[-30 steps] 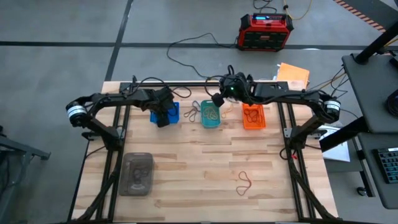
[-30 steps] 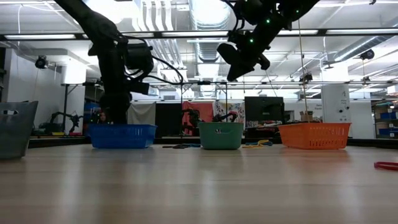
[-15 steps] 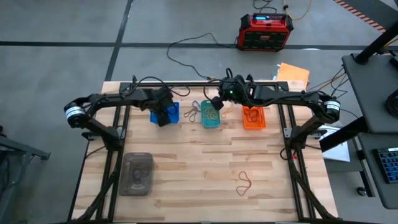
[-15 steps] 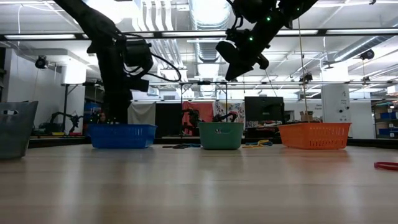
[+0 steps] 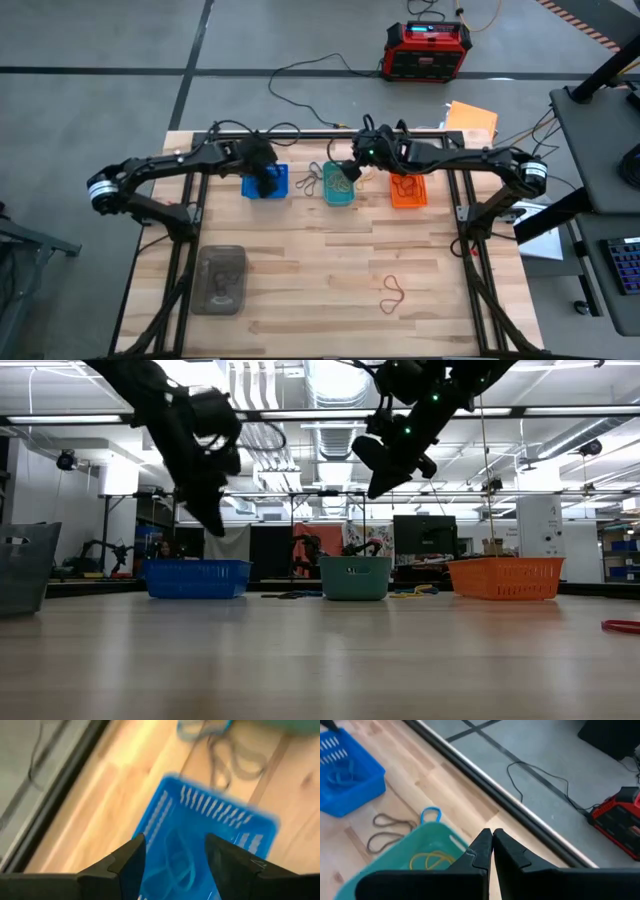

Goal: Sort rubber bands into baskets
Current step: Put the yellow rubber band into the green bin

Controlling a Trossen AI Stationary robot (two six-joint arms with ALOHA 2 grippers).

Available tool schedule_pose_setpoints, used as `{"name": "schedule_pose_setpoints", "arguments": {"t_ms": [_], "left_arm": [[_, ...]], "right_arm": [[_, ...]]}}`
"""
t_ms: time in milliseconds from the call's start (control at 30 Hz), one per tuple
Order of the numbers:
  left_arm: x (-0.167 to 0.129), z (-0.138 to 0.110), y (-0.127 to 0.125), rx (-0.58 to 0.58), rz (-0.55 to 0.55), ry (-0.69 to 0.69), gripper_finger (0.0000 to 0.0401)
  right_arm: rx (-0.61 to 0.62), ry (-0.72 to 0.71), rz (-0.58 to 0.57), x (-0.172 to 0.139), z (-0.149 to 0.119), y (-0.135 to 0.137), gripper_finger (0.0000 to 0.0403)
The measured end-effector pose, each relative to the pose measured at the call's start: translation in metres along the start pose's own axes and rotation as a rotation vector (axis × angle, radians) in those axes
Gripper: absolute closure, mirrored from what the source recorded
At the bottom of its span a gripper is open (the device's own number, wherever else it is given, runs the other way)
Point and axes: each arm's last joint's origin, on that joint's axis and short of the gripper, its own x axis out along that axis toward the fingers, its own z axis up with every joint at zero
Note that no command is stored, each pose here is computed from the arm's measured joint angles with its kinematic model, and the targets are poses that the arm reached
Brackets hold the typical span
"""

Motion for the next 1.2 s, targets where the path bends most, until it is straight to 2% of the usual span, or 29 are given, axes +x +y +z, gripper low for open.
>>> {"name": "schedule_pose_setpoints", "arguments": {"t_ms": [267,467,633,833,900,933,1067,1133,1200], "left_arm": [[-0.028,0.007,-0.028,0.035,-0.064,-0.306,0.0214],[-0.045,-0.006,-0.052,0.089,-0.141,-0.462,0.0214],[-0.052,-0.020,-0.061,0.100,-0.189,-0.537,0.0214],[-0.051,-0.027,-0.061,0.078,-0.196,-0.551,0.0214],[-0.051,-0.027,-0.061,0.076,-0.196,-0.553,0.0214],[-0.050,-0.027,-0.061,0.076,-0.196,-0.551,0.0214],[-0.051,-0.025,-0.061,0.075,-0.196,-0.553,0.0214],[-0.051,-0.024,-0.061,0.074,-0.197,-0.557,0.0214],[-0.052,-0.023,-0.061,0.071,-0.197,-0.568,0.0214]], "right_arm": [[0.023,0.064,-0.012,0.007,-0.022,0.000,0.0393],[0.002,0.097,-0.019,0.010,-0.033,-0.001,0.0393],[-0.020,0.159,-0.033,0.010,-0.041,-0.003,0.0393],[-0.012,0.198,-0.043,0.009,-0.045,-0.004,0.0393],[-0.100,0.221,-0.039,0.009,-0.047,-0.004,0.0393],[-0.198,0.241,-0.032,0.008,-0.049,-0.005,0.0393],[-0.715,0.357,0.083,0.005,-0.062,-0.007,0.0393],[-0.858,0.356,0.119,0.007,-0.064,-0.008,0.0393],[-0.919,0.348,0.159,0.009,-0.063,-0.013,0.0393]]}}
